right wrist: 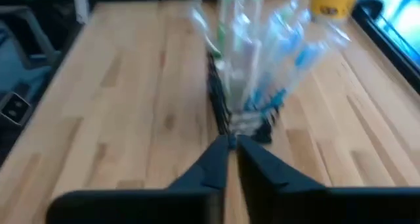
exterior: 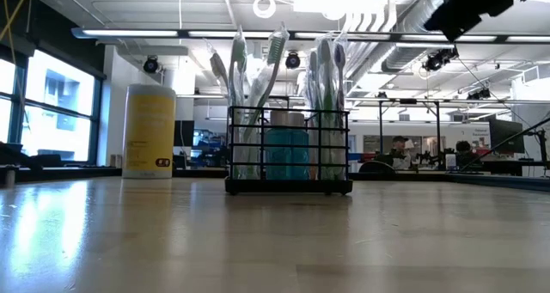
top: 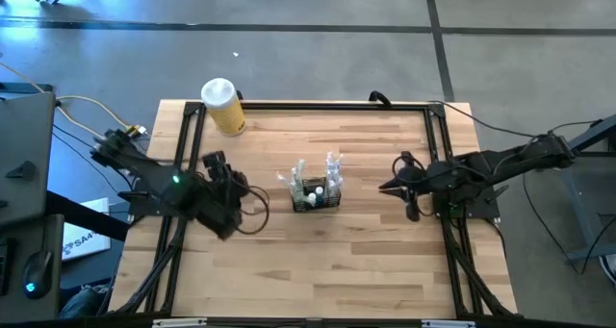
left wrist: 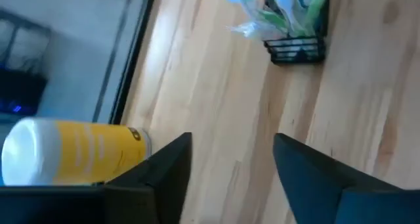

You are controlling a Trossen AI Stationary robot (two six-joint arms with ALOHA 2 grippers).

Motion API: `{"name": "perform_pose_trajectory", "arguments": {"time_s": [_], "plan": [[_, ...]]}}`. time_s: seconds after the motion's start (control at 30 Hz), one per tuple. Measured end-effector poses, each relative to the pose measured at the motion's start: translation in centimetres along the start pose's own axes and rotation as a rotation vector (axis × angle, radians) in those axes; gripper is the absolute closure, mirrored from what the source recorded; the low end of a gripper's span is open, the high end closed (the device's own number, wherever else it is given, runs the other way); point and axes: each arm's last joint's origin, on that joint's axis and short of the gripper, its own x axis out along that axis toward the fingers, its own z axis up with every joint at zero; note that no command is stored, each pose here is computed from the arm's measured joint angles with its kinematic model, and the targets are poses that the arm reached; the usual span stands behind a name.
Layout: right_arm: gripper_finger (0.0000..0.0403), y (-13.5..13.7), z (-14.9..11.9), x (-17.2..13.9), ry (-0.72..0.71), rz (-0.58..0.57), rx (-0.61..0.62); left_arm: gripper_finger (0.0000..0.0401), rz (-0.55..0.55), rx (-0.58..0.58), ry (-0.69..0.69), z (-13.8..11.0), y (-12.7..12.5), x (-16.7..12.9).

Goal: Pick & Place toothbrushing station
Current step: Return to Home Position

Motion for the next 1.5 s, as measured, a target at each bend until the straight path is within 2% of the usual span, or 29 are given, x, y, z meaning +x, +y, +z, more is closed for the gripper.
{"name": "perform_pose_trajectory", "arguments": {"time_s": [0.07,0.13,0.3,0.33,0.5,0.63,0.7,0.9,1.17,1.27,1.5], "plan": [[0.039,-0.2,-0.4,-0.3,0.031,-0.018,0.018,0.0221,-0.029,0.032,-0.014,-0.1,1.4,-0.5],[0.0396,-0.2,-0.8,-0.2,0.04,-0.009,0.015,0.0259,-0.027,0.034,-0.037,-0.5,3.2,-1.2],[0.04,0.0,-2.4,0.4,0.01,0.129,-0.073,0.0375,-0.048,-0.053,-0.124,-2.6,7.1,-2.5],[0.04,0.0,-2.7,0.6,-0.009,0.144,-0.08,0.0387,-0.063,-0.082,-0.149,-3.2,7.7,-2.7],[0.04,-0.2,-4.8,1.2,-0.132,0.176,-0.082,0.0387,-0.185,-0.211,-0.317,-6.8,9.1,-2.1],[0.04,-0.3,-6.7,1.7,-0.231,0.228,-0.083,0.0399,-0.278,-0.181,-0.488,-9.5,8.3,0.1],[0.0401,-0.4,-7.3,1.8,-0.261,0.249,-0.077,0.0398,-0.36,-0.179,-0.584,-10.6,7.8,1.2],[0.04,-0.5,-7.8,1.8,-0.3,0.273,-0.074,0.04,-0.578,-0.133,-0.835,-13.3,6.4,3.8],[0.04,-0.4,-7.8,1.7,-0.309,0.278,-0.101,0.04,-0.65,-0.139,-0.874,-15.9,4.2,7.5],[0.04,-0.4,-7.8,1.7,-0.309,0.295,-0.103,0.04,-0.696,-0.102,-0.846,-16.6,3.4,8.6],[0.04,-0.4,-7.7,1.7,-0.316,0.295,-0.103,0.04,-0.703,-0.061,-0.852,-17.6,1.6,10.9]]}}
